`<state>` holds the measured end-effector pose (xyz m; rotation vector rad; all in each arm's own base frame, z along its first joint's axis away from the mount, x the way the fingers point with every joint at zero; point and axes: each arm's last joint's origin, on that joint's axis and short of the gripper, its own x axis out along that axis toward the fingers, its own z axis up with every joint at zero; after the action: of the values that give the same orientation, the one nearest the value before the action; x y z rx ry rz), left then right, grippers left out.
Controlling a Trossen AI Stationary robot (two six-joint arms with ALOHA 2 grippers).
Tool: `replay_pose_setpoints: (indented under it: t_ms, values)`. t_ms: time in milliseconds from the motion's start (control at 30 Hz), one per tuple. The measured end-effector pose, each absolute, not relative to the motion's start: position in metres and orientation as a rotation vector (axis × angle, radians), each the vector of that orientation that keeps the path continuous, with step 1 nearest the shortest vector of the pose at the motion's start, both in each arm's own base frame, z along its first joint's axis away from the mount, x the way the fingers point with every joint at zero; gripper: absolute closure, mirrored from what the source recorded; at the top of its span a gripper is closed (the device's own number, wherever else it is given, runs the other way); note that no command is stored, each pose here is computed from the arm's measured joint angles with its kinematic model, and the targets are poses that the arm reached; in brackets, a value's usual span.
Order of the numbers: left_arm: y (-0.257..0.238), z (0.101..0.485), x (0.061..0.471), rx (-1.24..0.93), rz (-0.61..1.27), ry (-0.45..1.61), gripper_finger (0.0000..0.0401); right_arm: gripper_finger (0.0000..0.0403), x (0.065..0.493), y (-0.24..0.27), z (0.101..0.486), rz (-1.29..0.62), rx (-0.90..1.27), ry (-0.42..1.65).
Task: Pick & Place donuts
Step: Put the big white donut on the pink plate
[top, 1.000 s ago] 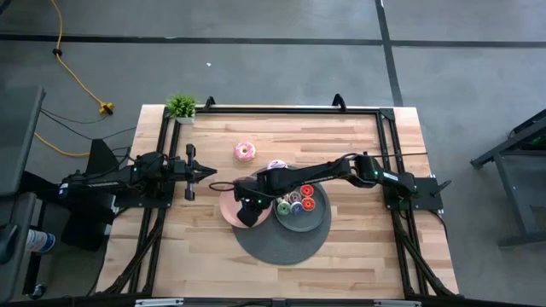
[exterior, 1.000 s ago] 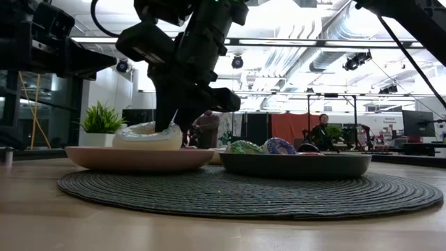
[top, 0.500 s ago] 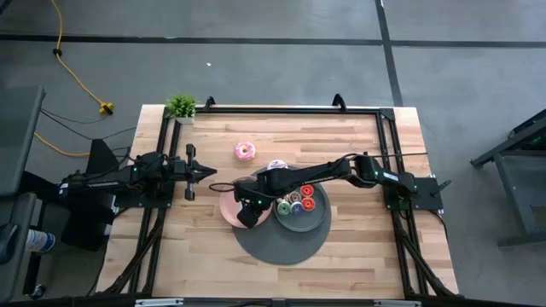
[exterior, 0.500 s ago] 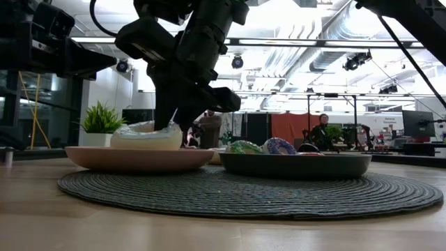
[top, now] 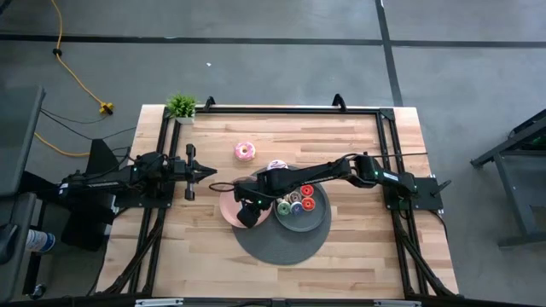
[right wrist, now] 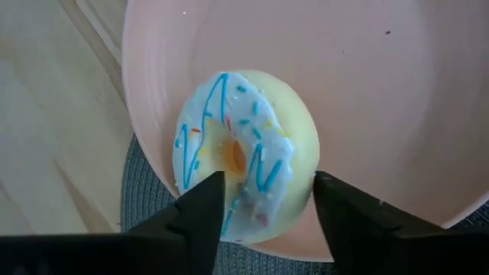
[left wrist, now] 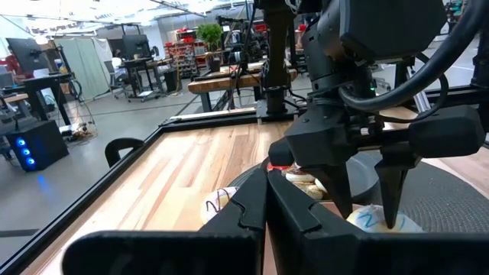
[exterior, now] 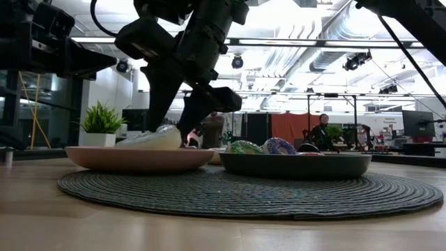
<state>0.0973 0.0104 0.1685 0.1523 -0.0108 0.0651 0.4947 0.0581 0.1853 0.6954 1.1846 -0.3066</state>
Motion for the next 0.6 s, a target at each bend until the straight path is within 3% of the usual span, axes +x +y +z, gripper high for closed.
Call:
replay_pose_setpoints:
  t_ms: [267, 600]
  values:
    - [0.0104, 0.1684, 0.0974, 0.152, 0.065, -0.011, 0.0400, 0.0163, 0.4954, 0.0549, 0.1880, -0.291, 0.709, 1.176]
    - [0.0104, 0.1685, 0.0973, 0.152, 0.065, -0.011, 0.0400, 0.0157, 0.4947, 0.0555, 0.1917, -0.253, 0.707, 1.181]
